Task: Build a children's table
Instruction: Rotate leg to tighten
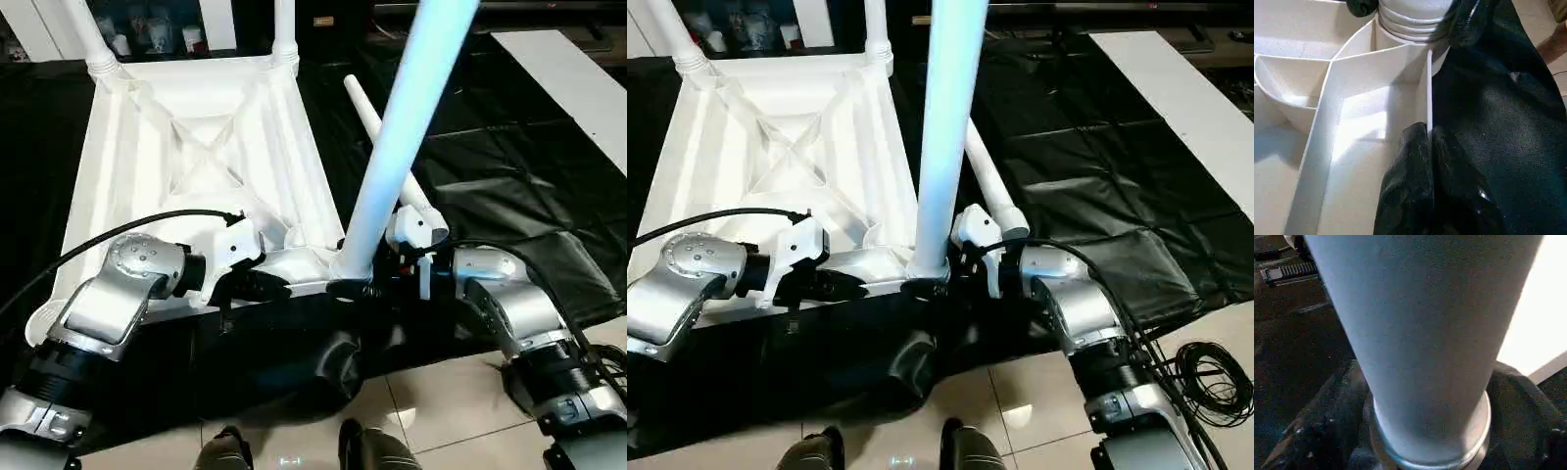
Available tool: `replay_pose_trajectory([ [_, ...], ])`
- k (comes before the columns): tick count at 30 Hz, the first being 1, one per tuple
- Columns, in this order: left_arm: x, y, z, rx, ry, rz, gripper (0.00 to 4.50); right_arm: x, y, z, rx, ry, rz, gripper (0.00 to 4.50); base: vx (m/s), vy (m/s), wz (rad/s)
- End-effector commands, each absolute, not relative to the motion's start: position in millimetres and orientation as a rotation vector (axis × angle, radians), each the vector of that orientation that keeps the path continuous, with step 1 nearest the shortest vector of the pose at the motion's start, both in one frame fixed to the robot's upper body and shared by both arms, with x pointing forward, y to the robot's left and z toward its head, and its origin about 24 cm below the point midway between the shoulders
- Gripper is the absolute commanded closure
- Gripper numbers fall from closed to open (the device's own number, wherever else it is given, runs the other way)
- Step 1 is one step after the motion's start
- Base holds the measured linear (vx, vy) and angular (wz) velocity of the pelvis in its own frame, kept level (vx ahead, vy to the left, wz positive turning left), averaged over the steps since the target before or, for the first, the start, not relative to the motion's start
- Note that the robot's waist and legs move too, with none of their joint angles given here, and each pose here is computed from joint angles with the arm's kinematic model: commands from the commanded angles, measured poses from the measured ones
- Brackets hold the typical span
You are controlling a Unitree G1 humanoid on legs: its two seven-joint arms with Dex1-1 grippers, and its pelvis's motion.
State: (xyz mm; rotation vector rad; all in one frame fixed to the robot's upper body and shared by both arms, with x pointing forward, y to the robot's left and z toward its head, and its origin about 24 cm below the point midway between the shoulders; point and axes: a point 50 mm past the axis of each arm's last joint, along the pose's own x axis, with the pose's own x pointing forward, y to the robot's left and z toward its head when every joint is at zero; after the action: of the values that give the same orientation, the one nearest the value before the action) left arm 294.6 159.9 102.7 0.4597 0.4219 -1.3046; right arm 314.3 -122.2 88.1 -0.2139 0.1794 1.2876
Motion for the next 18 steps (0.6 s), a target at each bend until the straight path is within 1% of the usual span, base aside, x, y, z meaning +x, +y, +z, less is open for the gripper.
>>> replay_pose_trajectory([
  [1, 289, 154, 91, 0.448, 0.484, -1.372, 4.5, 314.5, -122.6, 86, -0.224, 0.193, 1.294, 1.19, 0.0, 0.0, 0.0],
  [4, 289, 155, 91, 0.449, 0.485, -1.369, 4.5, 315.6, -122.2, 86, -0.227, 0.191, 1.294, 1.49, 0.0, 0.0, 0.0],
  [6, 289, 155, 91, 0.448, 0.486, -1.368, 4.5, 316.6, -121.8, 86, -0.233, 0.191, 1.297, 1.55, 0.0, 0.0, 0.0],
  [7, 289, 155, 91, 0.448, 0.486, -1.367, 4.5, 316.7, -121.8, 86, -0.234, 0.191, 1.297, 1.73, 0.0, 0.0, 0.0],
  [12, 289, 156, 90, 0.449, 0.489, -1.365, 4.5, 317.0, -121.8, 84, -0.23, 0.191, 1.293, 1.81, 0.0, 0.0, 0.0],
  [15, 290, 157, 90, 0.449, 0.49, -1.353, 4.5, 317.9, -122.1, 82, -0.199, 0.182, 1.263, 1.81, 0.0, 0.0, 0.0],
  [17, 292, 157, 88, 0.443, 0.496, -1.321, 4.5, 321.4, -121.6, 81, -0.179, 0.166, 1.204, 1.81, 0.0, 0.0, 0.0],
  [18, 295, 157, 87, 0.449, 0.496, -1.291, 4.5, 325.4, -121.1, 79, -0.157, 0.159, 1.137, 1.81, 0.0, 0.0, 0.0],
])
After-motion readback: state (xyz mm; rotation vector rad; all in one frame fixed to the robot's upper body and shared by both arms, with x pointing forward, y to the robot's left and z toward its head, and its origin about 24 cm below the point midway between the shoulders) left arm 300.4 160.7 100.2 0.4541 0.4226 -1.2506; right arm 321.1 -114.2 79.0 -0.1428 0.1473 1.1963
